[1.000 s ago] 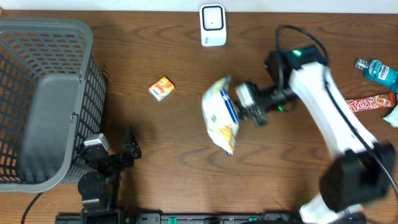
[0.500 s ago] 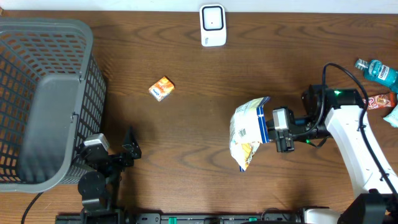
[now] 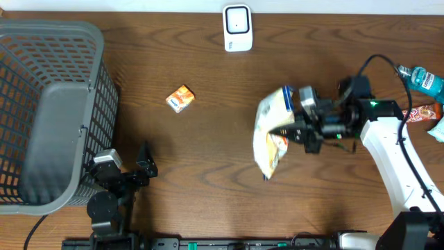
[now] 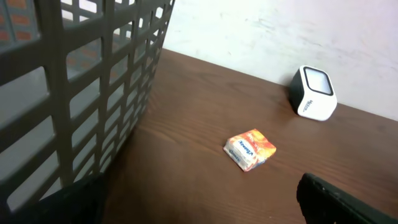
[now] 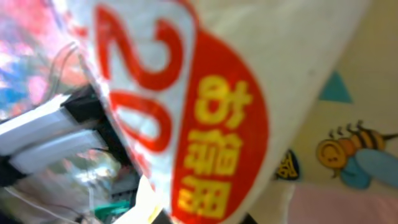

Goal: Scan the item barcode

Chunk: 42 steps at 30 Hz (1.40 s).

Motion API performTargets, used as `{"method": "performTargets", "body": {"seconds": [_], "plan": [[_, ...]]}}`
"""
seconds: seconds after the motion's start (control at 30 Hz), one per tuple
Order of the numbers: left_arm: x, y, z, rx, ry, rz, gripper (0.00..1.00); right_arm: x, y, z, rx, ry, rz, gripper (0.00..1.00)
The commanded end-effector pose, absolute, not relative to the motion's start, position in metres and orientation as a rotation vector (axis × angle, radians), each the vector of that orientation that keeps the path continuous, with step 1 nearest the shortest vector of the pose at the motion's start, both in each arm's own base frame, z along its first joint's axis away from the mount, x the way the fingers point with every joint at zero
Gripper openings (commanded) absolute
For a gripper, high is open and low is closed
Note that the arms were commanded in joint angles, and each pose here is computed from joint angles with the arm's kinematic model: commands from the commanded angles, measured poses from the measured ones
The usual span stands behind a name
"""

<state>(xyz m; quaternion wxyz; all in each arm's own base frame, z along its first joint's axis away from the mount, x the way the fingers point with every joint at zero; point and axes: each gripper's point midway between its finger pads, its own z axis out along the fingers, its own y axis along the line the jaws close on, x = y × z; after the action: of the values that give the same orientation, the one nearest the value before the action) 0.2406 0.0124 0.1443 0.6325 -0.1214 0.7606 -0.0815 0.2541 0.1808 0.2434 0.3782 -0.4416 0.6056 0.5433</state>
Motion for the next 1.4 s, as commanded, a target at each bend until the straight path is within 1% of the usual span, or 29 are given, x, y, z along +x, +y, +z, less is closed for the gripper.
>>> {"method": "performTargets", "body": {"seconds": [0.0, 0.03, 0.07, 0.13, 0.2, 0.3, 0.4, 0.5, 0.77, 1.1, 1.37], "plan": [[0.24, 0.013, 0.13, -0.285, 1.772, -0.181, 0.98, 0.309, 0.172, 0.203, -0.542, 2.269, 1.378, 0.01], [0.24, 0.013, 0.13, -0.285, 1.772, -0.181, 0.98, 0.329, 0.166, 0.19, -0.398, 2.365, 1.234, 0.02], [0.24, 0.013, 0.13, -0.285, 1.772, -0.181, 0.98, 0.34, 0.167, 0.19, -0.394, 2.36, 1.155, 0.01], [0.24, 0.013, 0.13, -0.285, 1.772, -0.181, 0.98, 0.348, 0.174, 0.2, -0.42, 2.321, 1.13, 0.01], [0.24, 0.013, 0.13, -0.285, 1.772, -0.181, 0.98, 0.359, 0.174, 0.207, -0.352, 2.334, 1.084, 0.01], [0.24, 0.013, 0.13, -0.285, 1.772, -0.181, 0.98, 0.38, 0.162, 0.205, -0.215, 2.392, 0.935, 0.01], [0.24, 0.013, 0.13, -0.285, 1.772, -0.181, 0.98, 0.396, 0.16, 0.205, -0.185, 2.446, 0.864, 0.01], [0.24, 0.013, 0.13, -0.285, 1.772, -0.181, 0.98, 0.413, 0.17, 0.203, -0.211, 2.495, 0.865, 0.01], [0.24, 0.013, 0.13, -0.285, 1.772, -0.181, 0.98, 0.47, 0.191, 0.176, -0.234, 2.652, 0.818, 0.01], [0.24, 0.013, 0.13, -0.285, 1.772, -0.181, 0.98, 0.549, 0.206, 0.147, -0.139, 2.635, 0.813, 0.01], [0.24, 0.013, 0.13, -0.285, 1.772, -0.181, 0.98, 0.583, 0.235, 0.128, -0.083, 2.541, 0.913, 0.01]]}}
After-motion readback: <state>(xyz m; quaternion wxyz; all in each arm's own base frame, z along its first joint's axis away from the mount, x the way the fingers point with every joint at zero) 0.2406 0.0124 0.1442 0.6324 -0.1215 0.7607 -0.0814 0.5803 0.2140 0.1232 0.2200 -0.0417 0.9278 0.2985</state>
